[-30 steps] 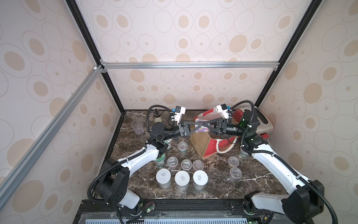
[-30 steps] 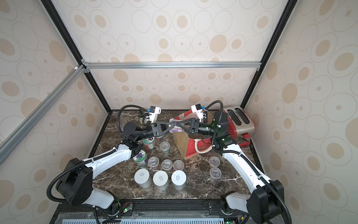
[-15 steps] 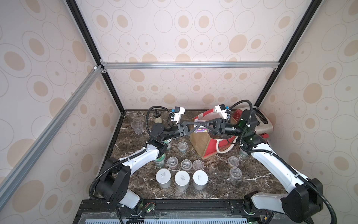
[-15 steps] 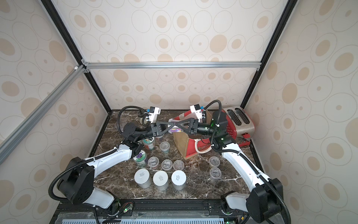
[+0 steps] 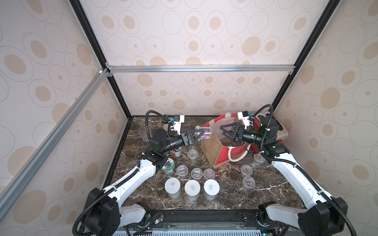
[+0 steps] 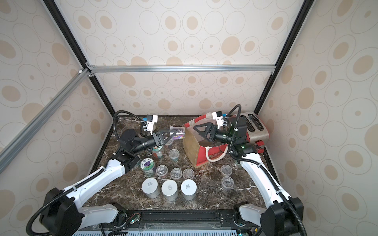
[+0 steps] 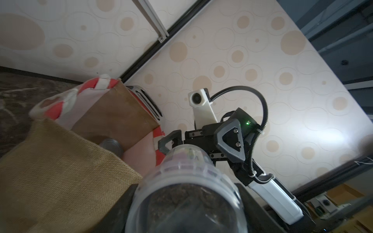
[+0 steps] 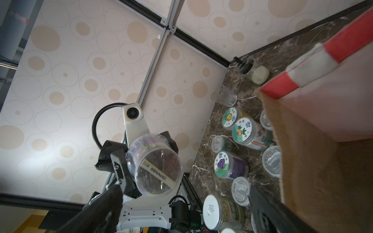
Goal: Take out the seed jars from the canvas bag
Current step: Place the seed jar at the center of the board.
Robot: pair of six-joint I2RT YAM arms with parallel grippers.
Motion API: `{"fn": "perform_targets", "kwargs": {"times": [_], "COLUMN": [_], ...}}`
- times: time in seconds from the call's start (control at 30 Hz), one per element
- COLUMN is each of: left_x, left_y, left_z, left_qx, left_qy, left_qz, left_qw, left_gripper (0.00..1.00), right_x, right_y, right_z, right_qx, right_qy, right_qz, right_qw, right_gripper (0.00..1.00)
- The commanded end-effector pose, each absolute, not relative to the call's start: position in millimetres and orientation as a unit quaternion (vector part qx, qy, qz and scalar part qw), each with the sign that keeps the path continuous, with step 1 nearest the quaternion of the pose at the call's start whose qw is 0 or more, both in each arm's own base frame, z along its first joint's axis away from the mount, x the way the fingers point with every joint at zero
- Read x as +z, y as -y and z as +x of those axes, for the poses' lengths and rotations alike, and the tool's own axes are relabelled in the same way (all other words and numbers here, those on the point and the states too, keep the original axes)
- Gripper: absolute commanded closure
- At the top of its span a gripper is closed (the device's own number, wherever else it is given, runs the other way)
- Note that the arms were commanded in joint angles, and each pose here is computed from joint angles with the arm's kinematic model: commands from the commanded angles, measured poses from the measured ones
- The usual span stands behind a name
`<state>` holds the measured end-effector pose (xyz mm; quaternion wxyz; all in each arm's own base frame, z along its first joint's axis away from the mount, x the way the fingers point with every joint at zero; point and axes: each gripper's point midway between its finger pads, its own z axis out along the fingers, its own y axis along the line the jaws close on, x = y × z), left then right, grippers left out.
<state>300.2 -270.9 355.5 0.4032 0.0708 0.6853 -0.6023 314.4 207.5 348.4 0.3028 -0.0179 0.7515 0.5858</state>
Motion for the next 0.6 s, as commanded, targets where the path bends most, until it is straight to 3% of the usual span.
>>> {"fn": "perform_targets", "kwargs": {"times": [0.0,0.27,0.57], "left_x": [324,296,273], "left_y": [238,142,46], "left_z": [320,357,391], "left_qx": [-0.463,-0.228,-0.098], "left_qy": [-0.766,-0.838,-0.859], "left_qz": [0.047,-0.026,-0.116], "left_qw": [0.444,0.495,0.490], "left_gripper": [0.41,0.39,0.39], "right_x": [333,327,326], "right_y": [-203,-199,-196], "right_z": [311,305,296], "right_qx": [0.569,0.547,0.537], "right_qy": [-0.766,-0.779,-0.786], "right_qz": [-0.009,-0.016,-0.030], "right_qw": [0.300,0.306,0.305], "right_gripper": [0.00,0.00,0.00]}}
